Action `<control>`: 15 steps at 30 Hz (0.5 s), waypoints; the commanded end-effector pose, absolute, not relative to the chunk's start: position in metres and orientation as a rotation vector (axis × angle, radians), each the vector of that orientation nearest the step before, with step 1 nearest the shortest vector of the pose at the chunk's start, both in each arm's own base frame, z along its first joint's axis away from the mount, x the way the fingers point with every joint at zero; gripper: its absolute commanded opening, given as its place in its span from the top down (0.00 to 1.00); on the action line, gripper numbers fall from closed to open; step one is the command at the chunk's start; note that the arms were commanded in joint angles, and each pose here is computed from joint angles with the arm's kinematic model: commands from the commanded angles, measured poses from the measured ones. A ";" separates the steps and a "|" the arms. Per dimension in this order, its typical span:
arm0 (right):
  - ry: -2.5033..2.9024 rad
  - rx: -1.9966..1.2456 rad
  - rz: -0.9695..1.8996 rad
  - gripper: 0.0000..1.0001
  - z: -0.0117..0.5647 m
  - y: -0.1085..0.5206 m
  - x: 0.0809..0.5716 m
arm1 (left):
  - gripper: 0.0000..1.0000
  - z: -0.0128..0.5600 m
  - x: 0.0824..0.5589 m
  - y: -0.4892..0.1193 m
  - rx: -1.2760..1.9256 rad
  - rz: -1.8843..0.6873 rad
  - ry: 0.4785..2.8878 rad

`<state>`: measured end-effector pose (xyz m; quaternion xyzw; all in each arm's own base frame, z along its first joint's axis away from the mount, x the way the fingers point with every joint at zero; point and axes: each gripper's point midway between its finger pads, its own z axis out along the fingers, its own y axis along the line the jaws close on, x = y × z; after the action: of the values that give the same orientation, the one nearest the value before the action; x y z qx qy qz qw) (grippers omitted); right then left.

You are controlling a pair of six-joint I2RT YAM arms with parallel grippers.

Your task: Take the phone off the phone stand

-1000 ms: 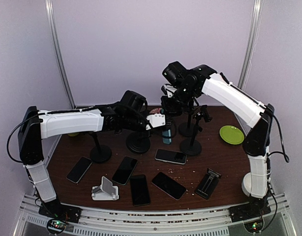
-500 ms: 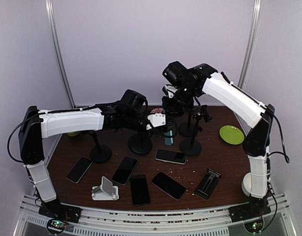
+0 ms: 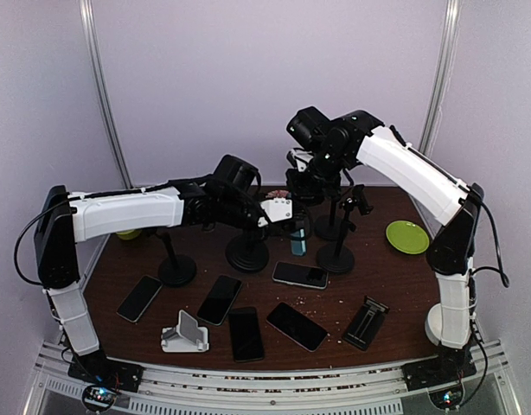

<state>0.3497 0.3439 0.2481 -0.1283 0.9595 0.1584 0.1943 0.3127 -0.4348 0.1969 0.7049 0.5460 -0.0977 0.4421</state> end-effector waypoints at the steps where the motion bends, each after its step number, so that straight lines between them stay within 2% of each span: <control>1: 2.393 -0.364 0.722 1.00 0.339 0.370 0.362 | 1.00 0.186 0.280 -0.451 1.851 -0.400 1.291; 15: 2.393 -0.323 0.700 1.00 0.335 0.358 0.381 | 1.00 0.185 0.257 -0.462 1.889 -0.404 1.264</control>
<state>0.3491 0.3359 0.2502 -0.1248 0.9621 0.1536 0.1874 0.3062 -0.4406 0.1991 0.7053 0.5451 -0.0988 0.4423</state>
